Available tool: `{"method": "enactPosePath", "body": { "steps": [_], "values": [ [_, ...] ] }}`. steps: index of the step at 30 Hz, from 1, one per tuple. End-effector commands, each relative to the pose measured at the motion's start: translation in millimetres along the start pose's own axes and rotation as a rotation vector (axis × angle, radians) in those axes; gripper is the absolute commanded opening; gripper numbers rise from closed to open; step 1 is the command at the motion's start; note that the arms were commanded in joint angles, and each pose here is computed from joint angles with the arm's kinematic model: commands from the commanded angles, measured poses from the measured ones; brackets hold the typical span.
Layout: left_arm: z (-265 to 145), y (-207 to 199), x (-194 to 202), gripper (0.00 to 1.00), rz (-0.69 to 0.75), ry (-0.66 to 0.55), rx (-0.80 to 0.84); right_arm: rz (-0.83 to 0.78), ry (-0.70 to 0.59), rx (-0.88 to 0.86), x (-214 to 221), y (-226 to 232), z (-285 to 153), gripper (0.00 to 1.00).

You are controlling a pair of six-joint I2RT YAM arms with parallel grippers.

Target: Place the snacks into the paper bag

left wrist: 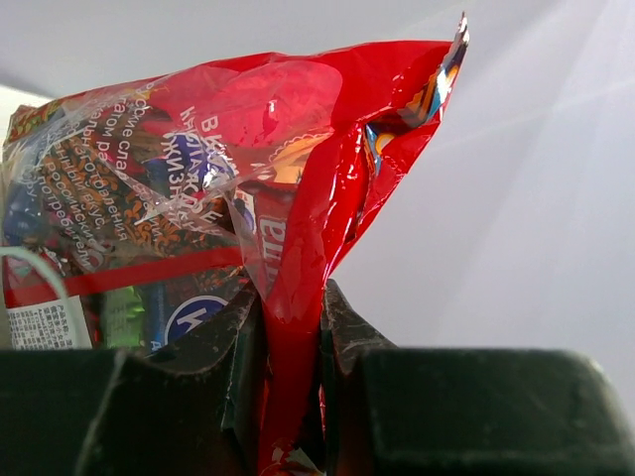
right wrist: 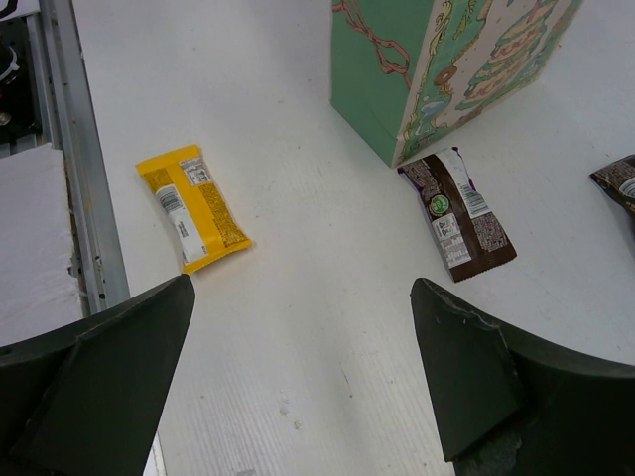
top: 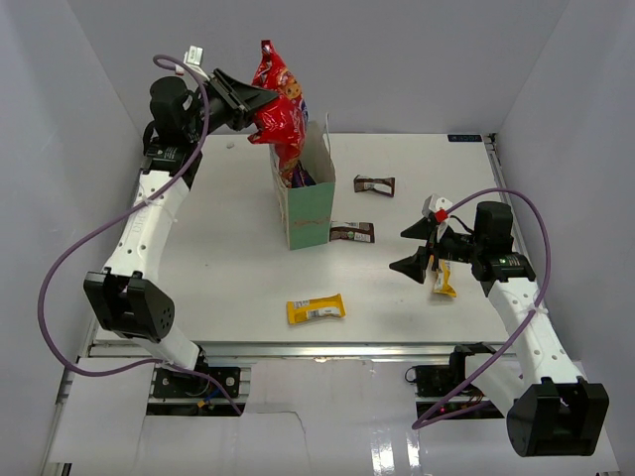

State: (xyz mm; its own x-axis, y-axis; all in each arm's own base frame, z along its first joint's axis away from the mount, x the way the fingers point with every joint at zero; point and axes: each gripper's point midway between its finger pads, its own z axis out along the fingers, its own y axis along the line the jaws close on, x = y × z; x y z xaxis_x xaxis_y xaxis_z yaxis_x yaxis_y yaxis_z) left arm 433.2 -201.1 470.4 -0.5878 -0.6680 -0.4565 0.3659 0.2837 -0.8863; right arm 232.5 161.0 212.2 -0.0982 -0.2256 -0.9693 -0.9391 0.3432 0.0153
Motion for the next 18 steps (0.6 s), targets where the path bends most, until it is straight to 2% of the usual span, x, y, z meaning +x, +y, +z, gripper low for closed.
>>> {"method": "enactPosePath", "body": {
  "steps": [1,18],
  "values": [
    [-21.4,-56.7,-2.8,0.0,0.116,-0.037,0.158,-0.026,-0.019,0.003,-4.7,-2.5,-0.7,0.95],
    [-18.1,-30.9,15.4,0.0,0.121,0.035,0.157,-0.022,-0.02,-0.003,-4.4,-1.7,-0.3,0.95]
  ]
}}
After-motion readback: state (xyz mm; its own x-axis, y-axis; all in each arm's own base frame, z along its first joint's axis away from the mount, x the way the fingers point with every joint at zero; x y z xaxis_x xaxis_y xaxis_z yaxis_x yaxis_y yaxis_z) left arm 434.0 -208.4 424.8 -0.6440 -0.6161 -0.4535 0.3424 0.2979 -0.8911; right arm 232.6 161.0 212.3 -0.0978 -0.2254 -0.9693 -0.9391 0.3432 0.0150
